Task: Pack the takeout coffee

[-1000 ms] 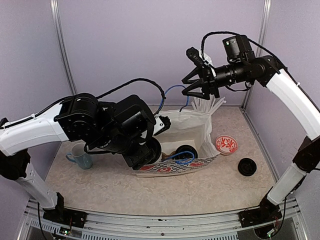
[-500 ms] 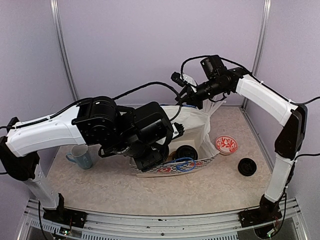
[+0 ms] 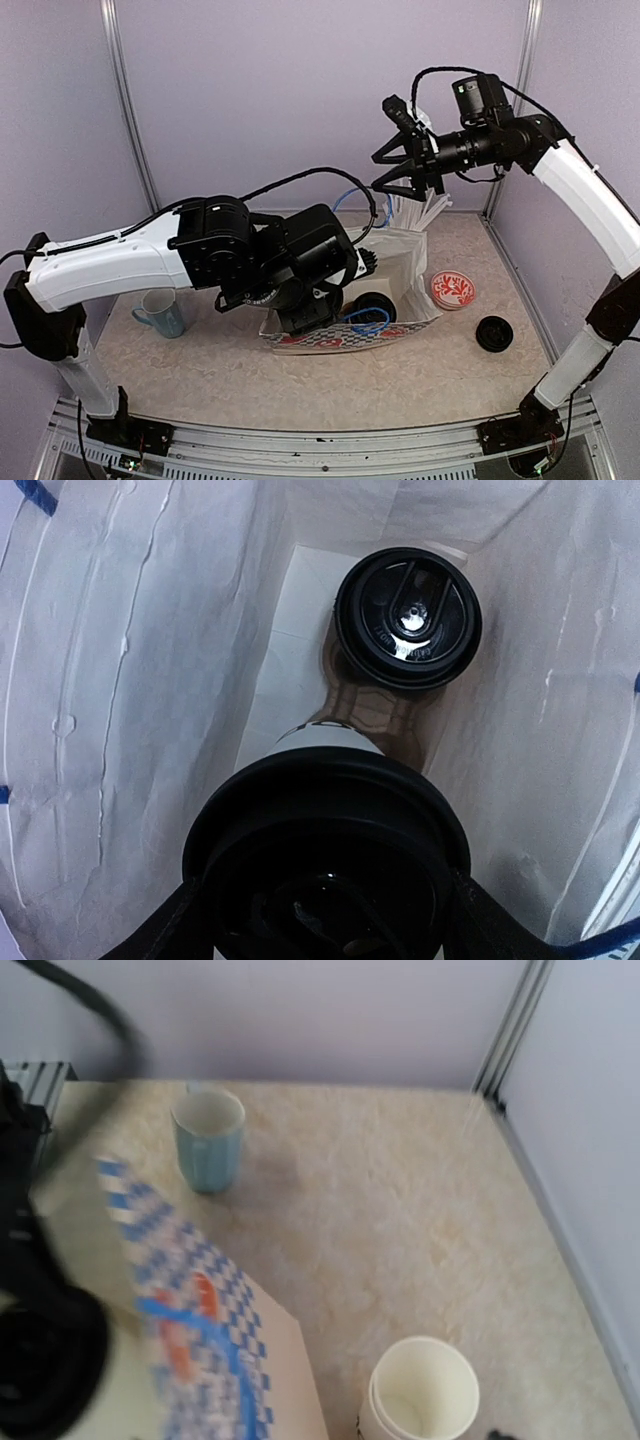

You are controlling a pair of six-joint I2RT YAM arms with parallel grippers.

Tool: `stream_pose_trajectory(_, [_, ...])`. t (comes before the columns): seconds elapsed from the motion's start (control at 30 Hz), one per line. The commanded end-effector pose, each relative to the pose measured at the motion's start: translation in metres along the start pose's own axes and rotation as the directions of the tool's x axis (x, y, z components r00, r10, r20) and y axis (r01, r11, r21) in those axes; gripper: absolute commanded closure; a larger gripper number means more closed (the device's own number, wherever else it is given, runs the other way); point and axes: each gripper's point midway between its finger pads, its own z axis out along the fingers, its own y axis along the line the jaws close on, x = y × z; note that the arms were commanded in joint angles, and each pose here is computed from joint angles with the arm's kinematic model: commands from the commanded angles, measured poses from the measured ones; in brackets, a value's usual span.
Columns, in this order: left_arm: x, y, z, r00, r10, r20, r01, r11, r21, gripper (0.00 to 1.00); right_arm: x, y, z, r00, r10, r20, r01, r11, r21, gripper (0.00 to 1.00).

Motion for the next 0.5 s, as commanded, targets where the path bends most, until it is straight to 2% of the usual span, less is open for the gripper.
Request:
stream_pose_trajectory(0.0, [-0.013, 0.005, 0.012, 0.999, 0.014, 0.03, -0.014, 1.0, 0.001, 0.45, 0.015, 0.019, -0.01, 0.999, 0.009, -0.046, -0.012, 0.999, -0.053, 0.3])
stream_pose_trajectory(0.3, [-0.015, 0.006, 0.025, 1.0, 0.021, 0.018, -0.021, 1.0, 0.018, 0.45, 0.068, 0.025, -0.013, 0.968, -0.024, -0.248, 0.021, 1.0, -0.013, 0.28])
stream_pose_trajectory(0.47, [-0.013, 0.003, 0.024, 1.0, 0.018, 0.013, -0.018, 0.999, 0.033, 0.45, 0.081, 0.026, -0.004, 0.961, -0.029, -0.275, 0.025, 1.0, -0.018, 0.29])
